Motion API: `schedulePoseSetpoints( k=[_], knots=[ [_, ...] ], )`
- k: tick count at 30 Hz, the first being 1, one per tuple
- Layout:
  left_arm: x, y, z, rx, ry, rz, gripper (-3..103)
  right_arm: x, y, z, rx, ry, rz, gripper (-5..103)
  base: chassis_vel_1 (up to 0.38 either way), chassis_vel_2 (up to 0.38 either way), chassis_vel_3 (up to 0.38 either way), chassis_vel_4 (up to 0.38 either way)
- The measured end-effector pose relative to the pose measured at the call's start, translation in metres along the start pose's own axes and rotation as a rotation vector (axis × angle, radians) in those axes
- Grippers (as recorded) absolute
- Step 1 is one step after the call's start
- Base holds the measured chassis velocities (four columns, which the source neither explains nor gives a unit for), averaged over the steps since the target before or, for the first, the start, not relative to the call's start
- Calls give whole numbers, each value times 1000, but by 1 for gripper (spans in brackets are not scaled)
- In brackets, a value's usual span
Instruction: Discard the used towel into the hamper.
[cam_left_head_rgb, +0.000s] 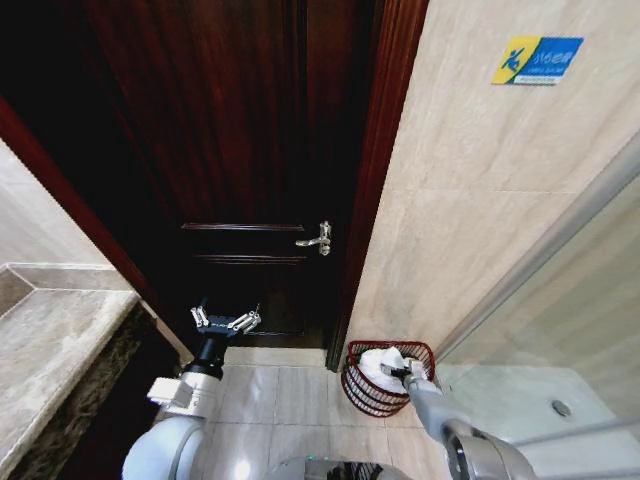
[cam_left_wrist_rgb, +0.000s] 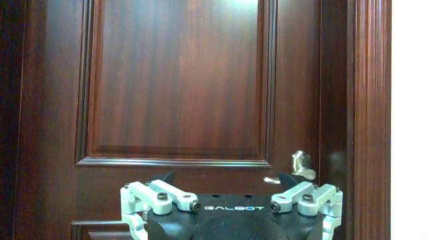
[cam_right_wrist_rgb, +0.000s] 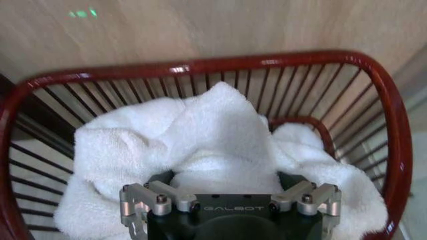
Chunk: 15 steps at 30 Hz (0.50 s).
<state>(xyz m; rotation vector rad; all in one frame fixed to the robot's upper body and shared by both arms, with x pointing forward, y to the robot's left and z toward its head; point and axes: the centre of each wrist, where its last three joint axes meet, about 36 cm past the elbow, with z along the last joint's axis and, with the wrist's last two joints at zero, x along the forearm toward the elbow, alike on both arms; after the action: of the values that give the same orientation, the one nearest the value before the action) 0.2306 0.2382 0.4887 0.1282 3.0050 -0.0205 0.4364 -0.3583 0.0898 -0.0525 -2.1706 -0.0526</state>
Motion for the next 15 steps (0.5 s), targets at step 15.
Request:
schedulePoseSetpoints(
  k=[15],
  knots=[
    [0,0,0,0,0,0,100,16,-8,-10,-37,-322,-95,100,0,0,0,0]
  ],
)
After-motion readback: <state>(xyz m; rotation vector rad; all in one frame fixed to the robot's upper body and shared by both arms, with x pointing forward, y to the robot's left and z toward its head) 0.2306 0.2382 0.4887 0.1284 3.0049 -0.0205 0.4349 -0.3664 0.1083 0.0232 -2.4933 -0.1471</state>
